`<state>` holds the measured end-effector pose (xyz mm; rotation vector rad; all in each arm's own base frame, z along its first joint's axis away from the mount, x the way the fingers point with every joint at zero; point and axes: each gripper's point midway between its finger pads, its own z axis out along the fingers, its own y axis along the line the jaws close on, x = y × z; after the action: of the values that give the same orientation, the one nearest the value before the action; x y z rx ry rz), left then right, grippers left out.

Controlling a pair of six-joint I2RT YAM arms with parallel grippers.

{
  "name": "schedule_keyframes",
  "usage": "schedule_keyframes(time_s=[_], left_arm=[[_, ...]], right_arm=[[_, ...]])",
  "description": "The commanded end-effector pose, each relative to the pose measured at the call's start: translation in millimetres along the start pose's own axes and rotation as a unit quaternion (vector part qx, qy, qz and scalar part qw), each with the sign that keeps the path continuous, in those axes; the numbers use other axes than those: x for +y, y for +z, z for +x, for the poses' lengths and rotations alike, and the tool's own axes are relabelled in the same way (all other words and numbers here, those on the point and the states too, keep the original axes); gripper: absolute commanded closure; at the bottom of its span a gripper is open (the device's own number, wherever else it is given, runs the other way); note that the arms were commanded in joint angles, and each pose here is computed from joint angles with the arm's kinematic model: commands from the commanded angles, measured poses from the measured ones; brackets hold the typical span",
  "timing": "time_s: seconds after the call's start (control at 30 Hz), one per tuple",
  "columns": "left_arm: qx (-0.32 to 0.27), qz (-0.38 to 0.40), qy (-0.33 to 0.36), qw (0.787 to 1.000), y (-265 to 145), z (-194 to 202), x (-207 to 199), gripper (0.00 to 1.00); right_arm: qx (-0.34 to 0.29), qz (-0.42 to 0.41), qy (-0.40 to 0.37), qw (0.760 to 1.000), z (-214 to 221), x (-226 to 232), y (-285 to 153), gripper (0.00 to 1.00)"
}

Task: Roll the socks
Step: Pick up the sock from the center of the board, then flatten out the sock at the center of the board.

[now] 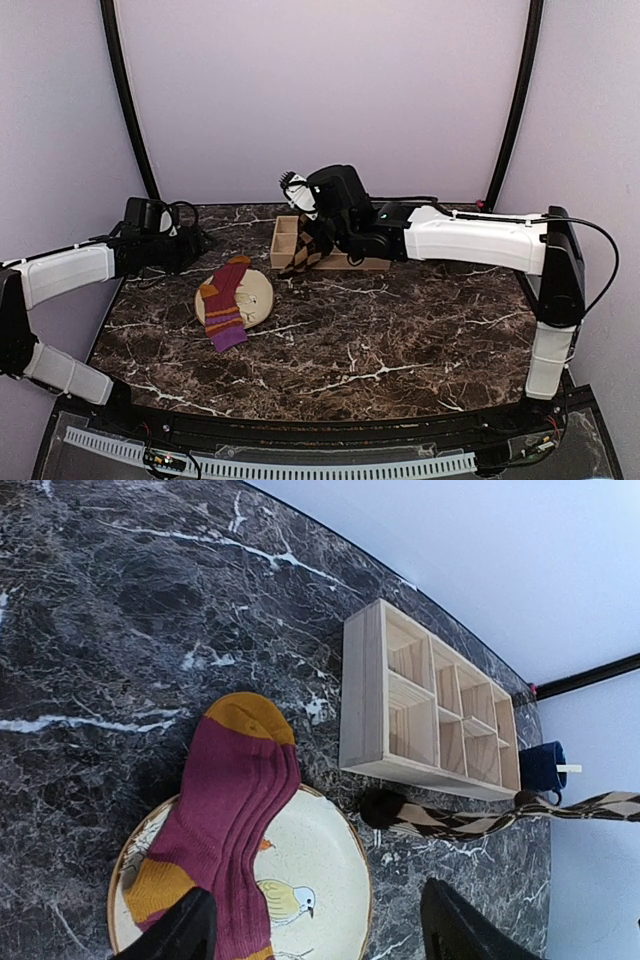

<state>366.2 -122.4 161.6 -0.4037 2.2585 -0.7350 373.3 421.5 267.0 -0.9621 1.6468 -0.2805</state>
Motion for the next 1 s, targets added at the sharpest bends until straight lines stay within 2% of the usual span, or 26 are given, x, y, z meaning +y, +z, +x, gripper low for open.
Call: schedule_keyframes(time_s=[0.0, 0.23, 0.43, 0.53, 0.63, 0.77, 0.97], left_arm=[[0.024, 0.045, 0.025, 0.998, 6.7, -2.8, -20.3, 0.29], [0.038, 0.060, 0.041, 0.997, 17.5, -5.1, -31.1, 0.31], [0.036, 0.070, 0.049, 0.996, 19.5, -13.0, -42.1, 0.31], [0.042, 0.077, 0.053, 0.995, 21.0, -11.5, -47.2, 0.31], [0.050, 0.079, 0.056, 0.994, 22.6, -3.8, -48.6, 0.31], [0.061, 0.078, 0.054, 0.994, 26.4, 9.3, -45.5, 0.31], [0.074, 0.080, 0.051, 0.993, 28.6, 26.3, -46.8, 0.32]], right_arm=[[0.004, 0.031, 0.013, 0.999, 3.1, -30.9, -15.1, 1.00], [0.040, 0.042, 0.007, 0.998, 33.5, -42.4, -19.7, 1.00], [0.048, 0.075, 0.015, 0.996, 30.8, -72.5, -34.4, 1.00], [0.058, 0.056, 0.027, 0.996, 34.5, -69.6, -42.1, 1.00], [0.083, 0.016, 0.022, 0.996, 53.5, -40.4, -51.8, 1.00], [0.115, -0.048, 0.013, 0.992, 84.2, 20.7, -69.1, 1.00], [0.173, -0.129, 0.037, 0.976, 125.2, 101.6, -107.9, 1.00]])
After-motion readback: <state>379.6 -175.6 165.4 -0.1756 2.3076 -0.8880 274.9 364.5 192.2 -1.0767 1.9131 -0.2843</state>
